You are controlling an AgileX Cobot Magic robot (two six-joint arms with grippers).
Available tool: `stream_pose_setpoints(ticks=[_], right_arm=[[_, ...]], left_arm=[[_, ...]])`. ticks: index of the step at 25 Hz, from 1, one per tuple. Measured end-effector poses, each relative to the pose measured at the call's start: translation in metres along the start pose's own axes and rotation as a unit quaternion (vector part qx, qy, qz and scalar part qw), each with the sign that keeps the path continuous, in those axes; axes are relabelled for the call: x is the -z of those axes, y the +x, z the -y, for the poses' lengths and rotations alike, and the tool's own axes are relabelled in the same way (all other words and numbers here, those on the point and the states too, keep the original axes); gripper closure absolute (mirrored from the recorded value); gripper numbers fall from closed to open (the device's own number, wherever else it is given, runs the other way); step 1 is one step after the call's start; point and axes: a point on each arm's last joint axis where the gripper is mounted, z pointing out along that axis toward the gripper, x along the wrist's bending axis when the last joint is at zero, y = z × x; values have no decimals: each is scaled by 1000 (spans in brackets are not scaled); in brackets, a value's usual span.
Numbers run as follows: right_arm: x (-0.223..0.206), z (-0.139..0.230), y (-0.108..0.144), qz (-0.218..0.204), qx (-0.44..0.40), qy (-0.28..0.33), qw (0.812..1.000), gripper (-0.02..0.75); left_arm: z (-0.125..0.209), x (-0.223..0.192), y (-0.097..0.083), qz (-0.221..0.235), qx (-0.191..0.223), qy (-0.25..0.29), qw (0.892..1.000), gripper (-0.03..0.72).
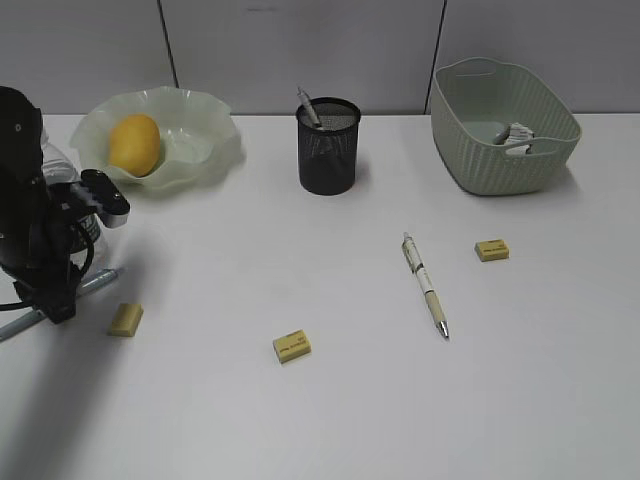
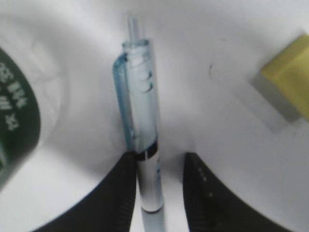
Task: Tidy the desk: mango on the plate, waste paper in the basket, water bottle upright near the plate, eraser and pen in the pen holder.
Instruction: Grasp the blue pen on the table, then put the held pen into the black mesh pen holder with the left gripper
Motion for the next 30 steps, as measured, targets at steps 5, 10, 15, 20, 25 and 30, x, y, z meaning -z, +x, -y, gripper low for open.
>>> stream_pose_setpoints(ticks=[5, 10, 15, 20, 25, 30], right_arm=[[0, 0, 0, 0, 0, 0, 1000, 216], [0, 0, 0, 0, 0, 0, 1000, 216], [0, 0, 0, 0, 0, 0, 1000, 216], [0, 0, 0, 0, 0, 0, 1000, 216], [0, 0, 0, 0, 0, 0, 1000, 216], [0, 0, 0, 0, -1, 0, 1000, 216]], left_arm=[[0, 0, -1, 5, 4, -1, 1000, 587], [-2, 1, -4, 8, -1, 3, 1000, 588], [-9, 2, -18, 20, -12, 13, 1000, 588], [-13, 18, -34, 38, -3, 6, 999, 588], [-6, 67, -37, 5, 3, -50, 999, 588], [-7, 111, -37, -42, 26, -167, 985, 588]])
